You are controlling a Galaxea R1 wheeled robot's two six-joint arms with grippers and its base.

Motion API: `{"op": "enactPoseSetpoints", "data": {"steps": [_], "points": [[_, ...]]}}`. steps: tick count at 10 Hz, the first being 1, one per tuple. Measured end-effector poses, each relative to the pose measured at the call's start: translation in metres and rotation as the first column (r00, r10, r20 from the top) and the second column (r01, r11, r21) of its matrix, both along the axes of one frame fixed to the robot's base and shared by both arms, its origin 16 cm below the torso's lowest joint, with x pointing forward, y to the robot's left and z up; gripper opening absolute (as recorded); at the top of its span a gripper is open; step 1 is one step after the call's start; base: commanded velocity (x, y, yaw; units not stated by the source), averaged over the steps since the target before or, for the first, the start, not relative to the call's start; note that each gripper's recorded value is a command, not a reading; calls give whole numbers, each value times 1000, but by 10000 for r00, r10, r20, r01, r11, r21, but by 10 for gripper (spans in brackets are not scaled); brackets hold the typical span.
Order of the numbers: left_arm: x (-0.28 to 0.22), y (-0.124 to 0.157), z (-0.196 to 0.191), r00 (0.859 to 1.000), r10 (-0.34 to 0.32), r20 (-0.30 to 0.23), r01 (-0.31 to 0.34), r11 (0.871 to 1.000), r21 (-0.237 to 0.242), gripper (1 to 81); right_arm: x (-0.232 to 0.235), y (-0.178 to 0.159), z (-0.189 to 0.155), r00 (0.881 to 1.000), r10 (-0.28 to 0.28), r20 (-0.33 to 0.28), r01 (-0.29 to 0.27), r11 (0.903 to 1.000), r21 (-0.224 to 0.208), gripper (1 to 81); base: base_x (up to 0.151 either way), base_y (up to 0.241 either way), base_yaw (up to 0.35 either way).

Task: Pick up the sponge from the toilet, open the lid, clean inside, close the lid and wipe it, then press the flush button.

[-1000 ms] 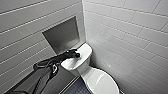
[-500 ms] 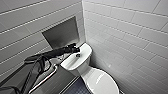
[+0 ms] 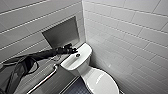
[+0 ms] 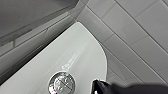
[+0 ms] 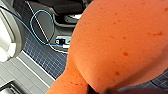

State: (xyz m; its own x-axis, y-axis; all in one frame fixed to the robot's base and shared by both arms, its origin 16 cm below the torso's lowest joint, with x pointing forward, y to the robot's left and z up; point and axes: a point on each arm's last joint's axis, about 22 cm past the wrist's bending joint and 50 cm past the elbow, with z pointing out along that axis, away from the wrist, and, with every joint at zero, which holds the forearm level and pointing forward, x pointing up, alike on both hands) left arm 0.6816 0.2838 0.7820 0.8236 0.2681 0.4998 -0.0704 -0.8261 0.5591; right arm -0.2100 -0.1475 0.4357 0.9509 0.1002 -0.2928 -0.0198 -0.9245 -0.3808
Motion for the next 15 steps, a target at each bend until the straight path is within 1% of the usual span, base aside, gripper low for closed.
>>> {"op": "enactPoseSetpoints", "data": {"steps": [3, 4, 5, 6, 7, 8, 10, 11, 13, 15], "points": [[-51, -4, 25, 9960, -897, -51, 893, 9944, -570, 10, 6, 1, -3, 10000, -8, 82, 8, 10000, 13, 10, 0, 0, 0], [-76, 0, 24, 9940, -1066, -246, 1046, 9919, -723, 10, 9, 1, -4, 9999, -6, 117, 6, 10000, 16, 10, 0, 0, 0], [-107, 9, 15, 9917, -1143, -593, 1091, 9904, -852, 10, 11, 2, -5, 9999, -19, 150, 19, 10000, 21, 10, 0, 0, 0], [-142, 20, 0, 9872, -1154, -1099, 1051, 9899, -954, 10, 14, 2, -6, 9998, -15, 177, 15, 10000, 23, 10, 0, 0, 0], [-180, 28, -21, 9796, -1126, -1667, 961, 9899, -1039, 10, 18, 4, -8, 9997, -22, 227, 21, 10000, 35, 10, 0, 0, 0], [-218, 30, -42, 9675, -1239, -2206, 1016, 9888, -1097, 10, 22, 4, -10, 9996, -26, 285, 25, 10000, 44, 10, 0, 0, 0], [-283, 19, -75, 9413, -1597, -2974, 1258, 9835, -1300, 10, 26, 5, -12, 9994, -35, 331, 34, 10000, 45, 10, 0, 0, 0], [-317, 21, -93, 9269, -1635, -3379, 1264, 9835, -1293, 10, 28, 3, -13, 9994, -38, 355, 37, 10000, 21, 10, 0, 0, 0], [-393, 22, -128, 8880, -1820, -4223, 1427, 9821, -1230, 10, 31, -3, -15, 9992, 18, 400, -16, 10000, -42, 10, 0, 0, 0], [-461, 9, -158, 8525, -2148, -4765, 1723, 9762, -1318, 10, 47, 4, -21, 9980, -38, 629, 35, 10000, 43, 10, 0, 0, 0]]}}
